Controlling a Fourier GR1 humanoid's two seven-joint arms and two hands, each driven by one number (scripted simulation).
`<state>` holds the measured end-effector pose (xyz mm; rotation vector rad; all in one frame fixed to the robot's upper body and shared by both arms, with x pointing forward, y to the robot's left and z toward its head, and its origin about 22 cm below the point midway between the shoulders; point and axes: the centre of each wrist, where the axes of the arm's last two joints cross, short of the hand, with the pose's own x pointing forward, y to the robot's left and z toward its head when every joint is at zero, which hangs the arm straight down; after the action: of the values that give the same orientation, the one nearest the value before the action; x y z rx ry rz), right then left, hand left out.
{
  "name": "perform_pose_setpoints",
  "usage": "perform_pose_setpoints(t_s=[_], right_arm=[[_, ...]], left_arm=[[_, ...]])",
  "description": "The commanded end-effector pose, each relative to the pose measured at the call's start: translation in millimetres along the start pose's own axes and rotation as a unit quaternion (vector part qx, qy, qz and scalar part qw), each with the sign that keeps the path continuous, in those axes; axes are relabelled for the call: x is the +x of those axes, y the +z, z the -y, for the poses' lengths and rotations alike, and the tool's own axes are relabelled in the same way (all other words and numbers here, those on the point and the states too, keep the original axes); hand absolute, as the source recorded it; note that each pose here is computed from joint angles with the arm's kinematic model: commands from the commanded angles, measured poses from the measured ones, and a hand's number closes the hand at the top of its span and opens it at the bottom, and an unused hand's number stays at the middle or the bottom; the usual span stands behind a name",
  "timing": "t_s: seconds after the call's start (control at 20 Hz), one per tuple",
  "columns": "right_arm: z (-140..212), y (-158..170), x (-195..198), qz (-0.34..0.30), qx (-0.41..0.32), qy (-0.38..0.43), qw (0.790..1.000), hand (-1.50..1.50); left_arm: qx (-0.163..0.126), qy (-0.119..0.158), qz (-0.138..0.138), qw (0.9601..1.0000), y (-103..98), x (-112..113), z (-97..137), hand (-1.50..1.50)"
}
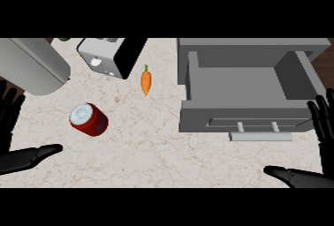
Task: Pick up the can, place it into the drawer and close the drawer
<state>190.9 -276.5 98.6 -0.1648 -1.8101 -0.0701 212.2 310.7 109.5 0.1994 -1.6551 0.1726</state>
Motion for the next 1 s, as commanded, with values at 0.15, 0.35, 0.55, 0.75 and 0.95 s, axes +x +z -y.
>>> perform_pose_setpoints(t_s=[0.15, 0.35, 0.55, 0.75, 0.95], right_arm=[[-3, 5, 11, 0.002, -0.002, -0.007, 1.0, -1.5], [9, 6, 11, 0.008, -0.004, -0.003, 1.0, -1.5], [10, 11, 7, 0.016, -0.017, 0.003, 1.0, -1.5], [25, 21, 1, 0.009, -0.001, 0.001, 1.0, -1.5], [23, 13, 14, 0.012, -0.007, 0.018, 1.0, -1.5]], left_arm=[[-0.007, -0.002, -0.024, 0.9997, -4, -56, 34, -1.5], [0.005, -0.025, -0.043, 0.9988, -9, -68, 16, -1.5], [0.009, -0.03, -0.04, 0.9987, -8, -86, 17, -1.5], [0.024, -0.03, -0.061, 0.9974, -27, -113, 34, -1.5], [0.044, -0.03, -0.053, 0.9972, -2, -139, 21, -1.5]])
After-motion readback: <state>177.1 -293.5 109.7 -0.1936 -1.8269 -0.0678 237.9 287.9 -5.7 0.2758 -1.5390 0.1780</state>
